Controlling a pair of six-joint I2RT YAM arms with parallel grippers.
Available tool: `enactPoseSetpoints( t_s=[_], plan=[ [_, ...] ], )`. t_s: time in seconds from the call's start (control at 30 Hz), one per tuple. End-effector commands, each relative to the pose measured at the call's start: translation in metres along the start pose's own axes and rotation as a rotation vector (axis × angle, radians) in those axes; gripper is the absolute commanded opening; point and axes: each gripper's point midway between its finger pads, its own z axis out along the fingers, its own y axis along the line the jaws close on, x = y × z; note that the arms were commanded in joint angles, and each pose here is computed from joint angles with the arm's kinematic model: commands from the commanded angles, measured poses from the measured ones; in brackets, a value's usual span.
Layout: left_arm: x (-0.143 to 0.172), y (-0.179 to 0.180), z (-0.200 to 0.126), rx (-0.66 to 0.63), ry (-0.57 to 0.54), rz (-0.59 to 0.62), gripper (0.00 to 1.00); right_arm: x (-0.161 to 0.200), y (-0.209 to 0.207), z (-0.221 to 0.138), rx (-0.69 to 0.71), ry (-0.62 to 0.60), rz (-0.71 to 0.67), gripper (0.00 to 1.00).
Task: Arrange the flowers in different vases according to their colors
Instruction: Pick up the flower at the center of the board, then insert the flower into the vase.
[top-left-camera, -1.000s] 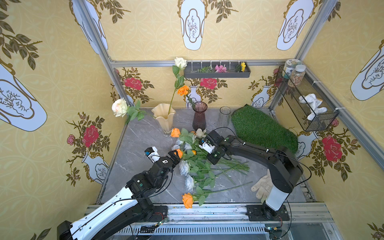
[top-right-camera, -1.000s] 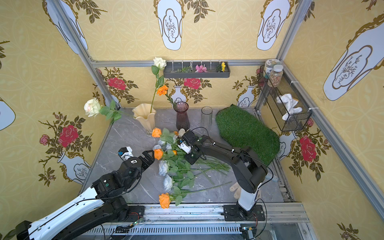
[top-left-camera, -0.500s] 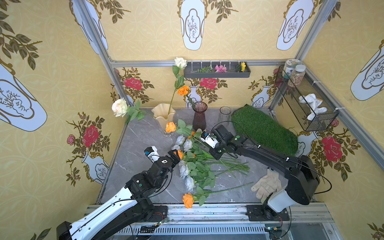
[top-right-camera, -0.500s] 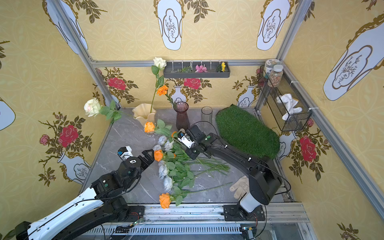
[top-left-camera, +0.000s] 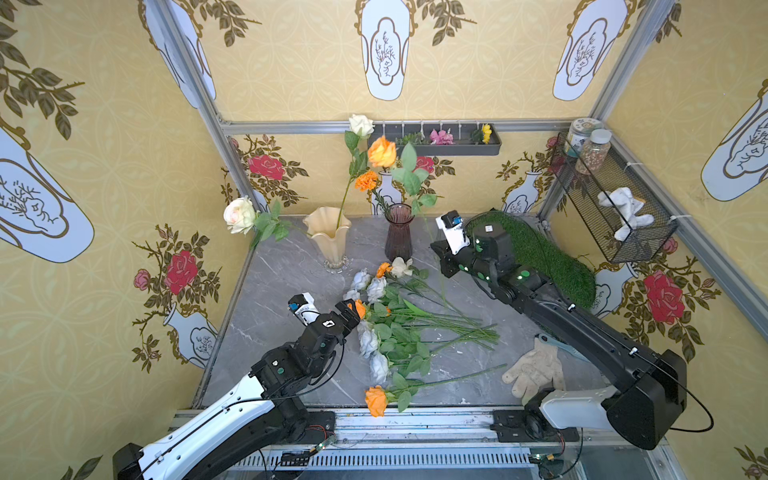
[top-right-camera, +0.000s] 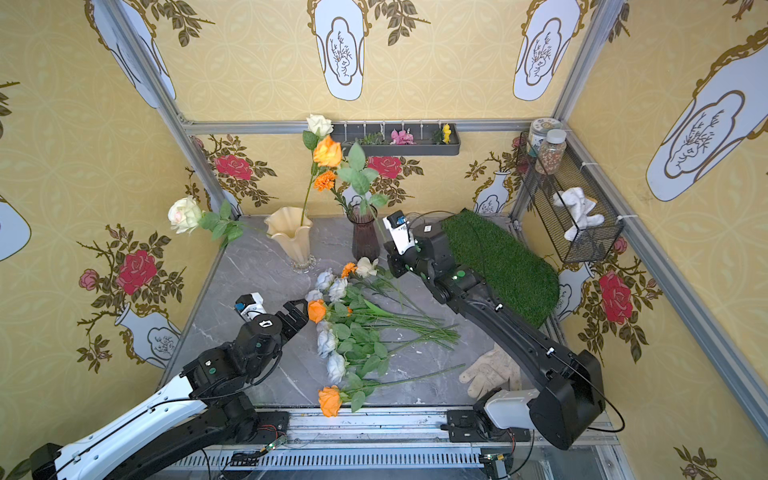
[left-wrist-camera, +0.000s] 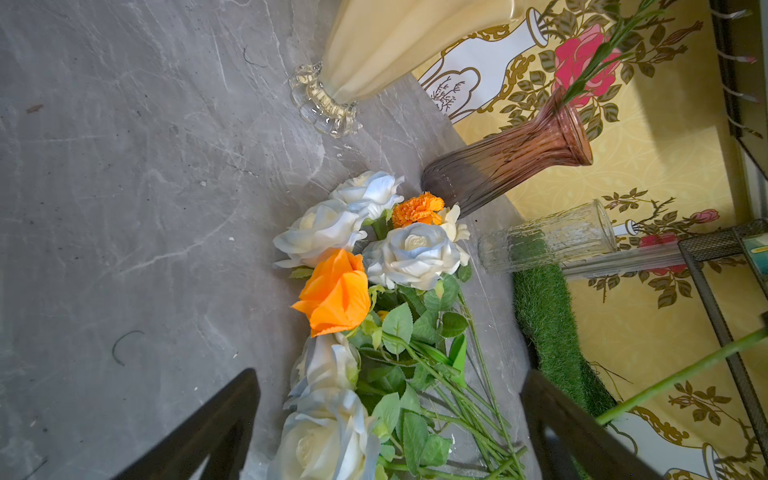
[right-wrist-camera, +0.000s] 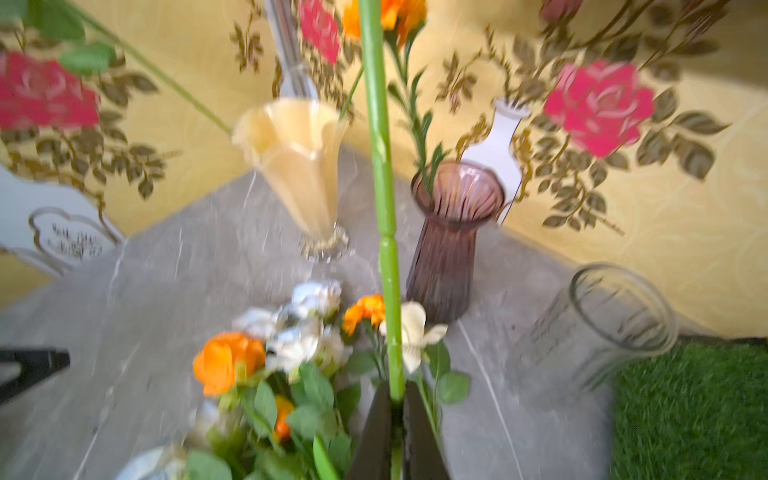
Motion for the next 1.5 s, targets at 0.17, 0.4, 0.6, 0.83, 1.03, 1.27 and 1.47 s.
enactPoseSetpoints(
  t_s=[0.17,0.4,0.6,0.83,1.03,1.27,1.47],
  plan=[
    [-0.002,-0.004,0.001,0.013,-0.015,0.009,1.00,-0.147,-0.032,0.016,0.072,-0.459,-0.007,0.00],
    [-0.003,-0.005,0.003,0.017,-0.023,0.013,1.00,-0.201,-0.045,0.048,0.099,-0.619,-0.042,0.00],
    [-0.002,-0.009,0.006,0.018,-0.021,0.028,1.00,-0.206,-0.051,0.088,0.096,-0.647,-0.042,0.00],
    [-0.003,-0.009,0.007,0.016,-0.026,0.034,1.00,-0.159,-0.060,0.138,0.115,-0.575,-0.041,0.00],
    [-0.004,-0.010,0.008,0.013,-0.028,0.037,1.00,-0.112,-0.064,0.163,0.126,-0.497,-0.022,0.00],
    [-0.004,-0.010,0.010,0.011,-0.026,0.038,1.00,-0.061,-0.067,0.179,0.136,-0.415,0.021,0.15],
    [-0.003,-0.011,0.010,0.013,-0.023,0.039,1.00,-0.052,-0.065,0.173,0.142,-0.377,0.029,0.74]
  ],
)
